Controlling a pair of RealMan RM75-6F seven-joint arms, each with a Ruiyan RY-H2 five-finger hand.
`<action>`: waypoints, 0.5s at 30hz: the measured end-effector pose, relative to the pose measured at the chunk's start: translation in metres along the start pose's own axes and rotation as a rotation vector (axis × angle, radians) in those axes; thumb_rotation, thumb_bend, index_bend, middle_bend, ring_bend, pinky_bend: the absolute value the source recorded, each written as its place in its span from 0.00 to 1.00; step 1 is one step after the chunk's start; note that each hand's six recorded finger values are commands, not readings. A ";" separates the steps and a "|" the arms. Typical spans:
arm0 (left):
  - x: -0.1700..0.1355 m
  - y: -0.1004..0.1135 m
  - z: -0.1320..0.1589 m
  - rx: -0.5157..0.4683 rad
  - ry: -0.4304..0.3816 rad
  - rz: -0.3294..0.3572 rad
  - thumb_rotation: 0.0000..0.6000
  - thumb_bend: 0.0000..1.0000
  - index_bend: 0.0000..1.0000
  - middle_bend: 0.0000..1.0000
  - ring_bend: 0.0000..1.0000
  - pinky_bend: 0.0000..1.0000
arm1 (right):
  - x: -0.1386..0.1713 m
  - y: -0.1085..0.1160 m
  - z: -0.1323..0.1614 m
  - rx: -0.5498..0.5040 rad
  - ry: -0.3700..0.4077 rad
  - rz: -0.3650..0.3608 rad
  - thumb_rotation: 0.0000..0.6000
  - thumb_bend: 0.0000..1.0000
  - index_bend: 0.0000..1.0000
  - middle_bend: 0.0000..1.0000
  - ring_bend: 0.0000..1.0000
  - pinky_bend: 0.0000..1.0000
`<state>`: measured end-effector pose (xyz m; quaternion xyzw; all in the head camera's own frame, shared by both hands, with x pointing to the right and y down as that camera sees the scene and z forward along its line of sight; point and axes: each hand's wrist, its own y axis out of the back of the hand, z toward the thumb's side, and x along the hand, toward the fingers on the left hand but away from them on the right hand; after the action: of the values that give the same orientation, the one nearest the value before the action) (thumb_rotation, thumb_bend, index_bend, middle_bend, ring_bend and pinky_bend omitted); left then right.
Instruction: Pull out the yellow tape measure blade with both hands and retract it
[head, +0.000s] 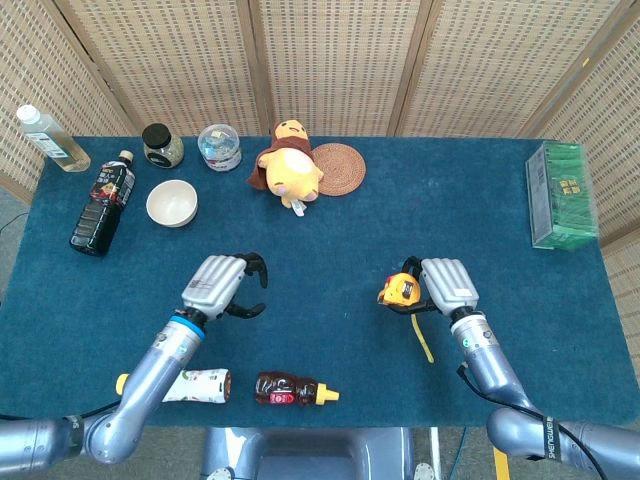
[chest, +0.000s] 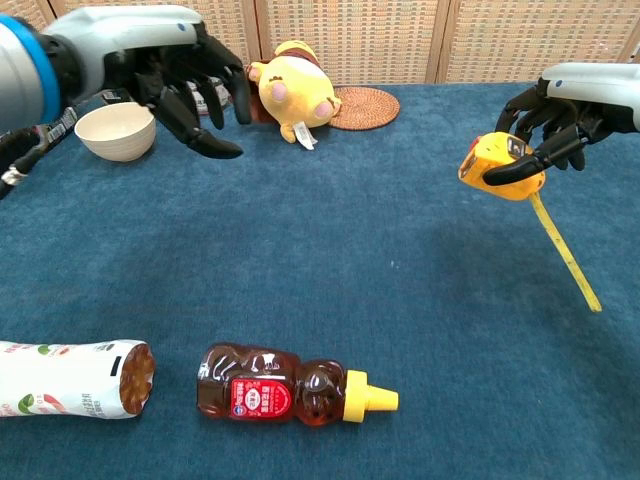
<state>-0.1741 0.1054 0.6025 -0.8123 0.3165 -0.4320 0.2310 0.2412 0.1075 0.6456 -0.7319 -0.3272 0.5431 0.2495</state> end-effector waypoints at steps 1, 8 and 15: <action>0.004 -0.002 0.004 -0.003 -0.005 -0.007 1.00 0.20 0.50 0.38 0.39 0.43 | 0.000 0.000 0.002 -0.003 0.000 -0.001 0.63 0.22 0.55 0.58 0.66 0.61; 0.026 -0.020 0.038 -0.014 -0.042 -0.020 1.00 0.19 0.50 0.40 0.41 0.46 | -0.003 -0.002 0.024 -0.024 0.027 -0.012 0.62 0.23 0.55 0.58 0.66 0.61; 0.036 -0.026 0.055 -0.007 -0.029 0.018 1.00 0.19 0.50 0.42 0.43 0.49 | -0.005 -0.006 0.042 -0.034 0.056 -0.011 0.62 0.23 0.55 0.58 0.66 0.61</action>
<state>-0.1037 0.1029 0.6105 -0.8163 0.3221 -0.4171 0.2364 0.1986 0.1084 0.6412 -0.7493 -0.3333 0.5154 0.2488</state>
